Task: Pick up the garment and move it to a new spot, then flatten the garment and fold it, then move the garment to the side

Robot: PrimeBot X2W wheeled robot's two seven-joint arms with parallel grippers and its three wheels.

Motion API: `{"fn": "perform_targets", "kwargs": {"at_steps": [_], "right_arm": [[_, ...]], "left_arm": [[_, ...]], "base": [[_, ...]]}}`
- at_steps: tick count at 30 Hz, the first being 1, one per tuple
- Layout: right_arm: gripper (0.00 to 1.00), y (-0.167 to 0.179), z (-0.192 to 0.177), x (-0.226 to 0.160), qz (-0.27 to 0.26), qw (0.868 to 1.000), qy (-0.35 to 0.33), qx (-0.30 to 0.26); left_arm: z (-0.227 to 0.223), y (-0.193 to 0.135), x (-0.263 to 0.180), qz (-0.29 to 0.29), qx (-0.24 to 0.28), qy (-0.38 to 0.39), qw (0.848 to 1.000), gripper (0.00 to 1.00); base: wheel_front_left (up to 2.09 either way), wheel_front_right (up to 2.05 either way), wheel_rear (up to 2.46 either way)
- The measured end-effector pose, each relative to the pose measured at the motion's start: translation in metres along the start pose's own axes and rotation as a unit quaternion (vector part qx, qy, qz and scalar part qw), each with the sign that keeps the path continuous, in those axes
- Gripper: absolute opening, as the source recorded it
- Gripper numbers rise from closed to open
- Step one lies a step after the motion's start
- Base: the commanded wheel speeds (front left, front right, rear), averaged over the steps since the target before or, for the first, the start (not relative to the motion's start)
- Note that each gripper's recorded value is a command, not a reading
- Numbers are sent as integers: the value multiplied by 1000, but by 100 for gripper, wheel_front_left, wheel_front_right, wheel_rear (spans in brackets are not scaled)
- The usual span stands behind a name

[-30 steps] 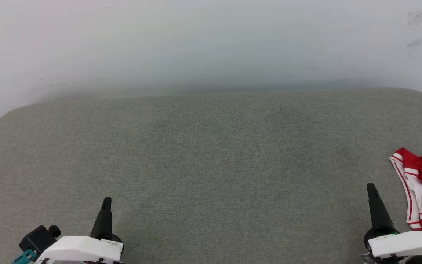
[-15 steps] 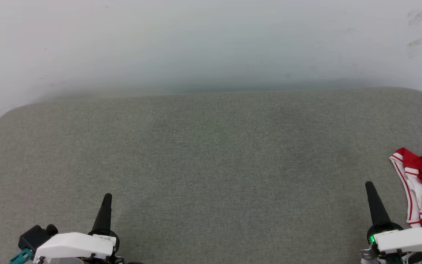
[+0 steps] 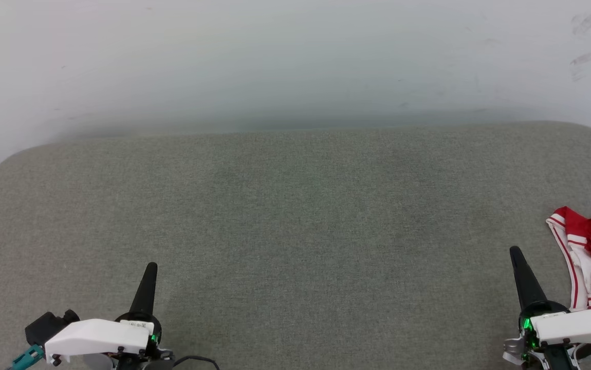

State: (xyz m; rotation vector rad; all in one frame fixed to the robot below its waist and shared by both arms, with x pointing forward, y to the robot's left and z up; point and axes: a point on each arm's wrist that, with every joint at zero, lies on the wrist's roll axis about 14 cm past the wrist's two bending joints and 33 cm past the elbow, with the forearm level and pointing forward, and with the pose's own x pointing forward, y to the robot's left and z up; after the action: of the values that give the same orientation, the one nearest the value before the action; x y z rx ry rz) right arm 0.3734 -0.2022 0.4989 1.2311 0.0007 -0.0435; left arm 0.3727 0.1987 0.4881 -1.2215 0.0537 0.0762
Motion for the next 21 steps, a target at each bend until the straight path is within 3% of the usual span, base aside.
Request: {"fn": "perform_targets", "kwargs": {"at_steps": [21], "right_arm": [[0, 1, -1, 6, 1, 996, 9, 87]], "left_arm": [[3, -7, 7, -16, -90, 5, 996, 0]], "base": [[0, 0, 0]]}}
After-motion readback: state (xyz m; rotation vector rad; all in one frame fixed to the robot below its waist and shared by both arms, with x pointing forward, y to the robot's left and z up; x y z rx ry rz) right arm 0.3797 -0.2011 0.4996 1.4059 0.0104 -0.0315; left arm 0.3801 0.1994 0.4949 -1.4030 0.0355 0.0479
